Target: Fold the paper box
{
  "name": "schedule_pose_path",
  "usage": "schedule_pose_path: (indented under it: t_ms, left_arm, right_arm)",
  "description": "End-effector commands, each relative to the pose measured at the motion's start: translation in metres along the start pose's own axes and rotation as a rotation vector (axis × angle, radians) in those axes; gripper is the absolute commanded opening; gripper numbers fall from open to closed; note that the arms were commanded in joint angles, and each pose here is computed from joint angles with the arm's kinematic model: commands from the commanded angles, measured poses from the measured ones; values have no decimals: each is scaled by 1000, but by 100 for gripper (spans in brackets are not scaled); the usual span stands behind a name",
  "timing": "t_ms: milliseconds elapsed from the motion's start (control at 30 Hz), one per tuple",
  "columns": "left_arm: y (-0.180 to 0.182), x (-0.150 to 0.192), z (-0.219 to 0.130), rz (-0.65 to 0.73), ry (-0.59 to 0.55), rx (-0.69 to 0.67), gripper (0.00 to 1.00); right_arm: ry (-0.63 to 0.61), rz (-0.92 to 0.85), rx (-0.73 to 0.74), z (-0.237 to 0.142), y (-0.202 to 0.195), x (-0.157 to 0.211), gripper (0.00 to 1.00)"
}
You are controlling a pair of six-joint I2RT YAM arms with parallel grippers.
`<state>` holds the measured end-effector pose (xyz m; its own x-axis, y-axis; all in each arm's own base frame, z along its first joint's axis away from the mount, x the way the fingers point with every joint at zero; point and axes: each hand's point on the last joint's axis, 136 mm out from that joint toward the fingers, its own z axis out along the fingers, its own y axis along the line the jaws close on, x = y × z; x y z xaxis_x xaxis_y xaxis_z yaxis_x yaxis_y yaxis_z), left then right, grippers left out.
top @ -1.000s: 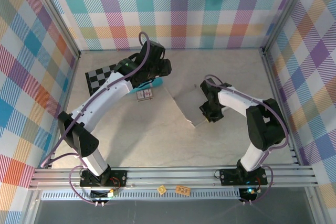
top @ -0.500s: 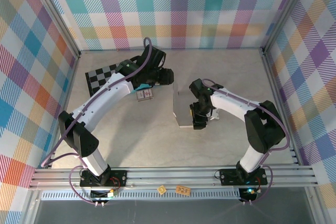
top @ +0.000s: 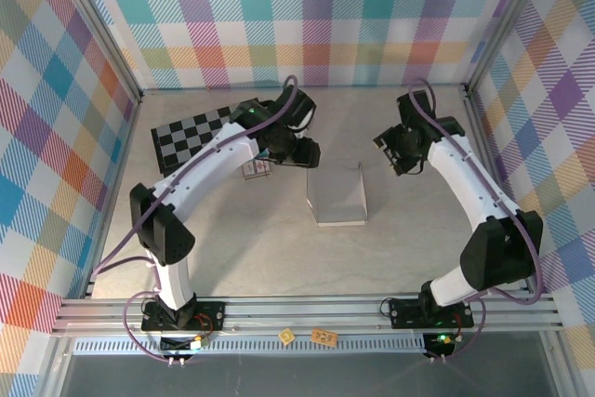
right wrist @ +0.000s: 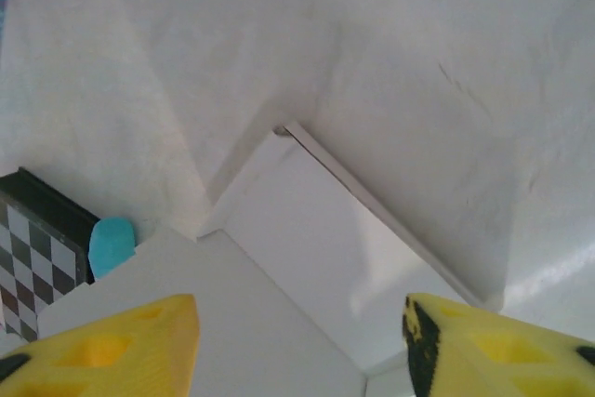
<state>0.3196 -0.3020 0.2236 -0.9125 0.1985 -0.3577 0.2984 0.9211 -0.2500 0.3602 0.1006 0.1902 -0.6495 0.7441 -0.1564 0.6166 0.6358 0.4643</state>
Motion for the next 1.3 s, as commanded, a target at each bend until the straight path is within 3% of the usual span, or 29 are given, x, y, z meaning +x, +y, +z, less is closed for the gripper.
schedule_pose_path:
  t_ms: [0, 133, 267, 367, 500, 800, 967, 1100, 1267]
  left_arm:
    - [-1, 8, 4, 54, 42, -46, 48]
    - [-3, 8, 14, 92, 39, -85, 42]
    - [5, 3, 25, 155, 24, -172, 27]
    - [9, -7, 24, 199, -12, -218, 8]
    - [3, -21, 16, 302, -74, -214, 0]
    - [-30, -53, 7, 733, -228, -151, 0]
    - [-41, -54, 17, 996, -162, -130, 0]
    - [-39, -37, 20, 1299, -111, -112, 0]
    - [-30, -46, 14, 1437, -116, -142, 0]
  right_arm:
    - [91, -309, -11, 5, -5, 10, 56]
    - [113, -309, -43, 9, -5, 13, 50]
    - [141, -295, -51, 17, -7, 18, 47]
    - [140, -300, -51, 17, -7, 17, 46]
    - [133, -315, -51, 13, -7, 16, 46]
    - [90, -319, -37, 3, -15, 12, 44]
    - [28, -282, -14, -7, -24, 7, 42]
    - [2, -244, -60, -7, -28, 13, 41]
    - [-11, -326, -92, -4, -32, 23, 43]
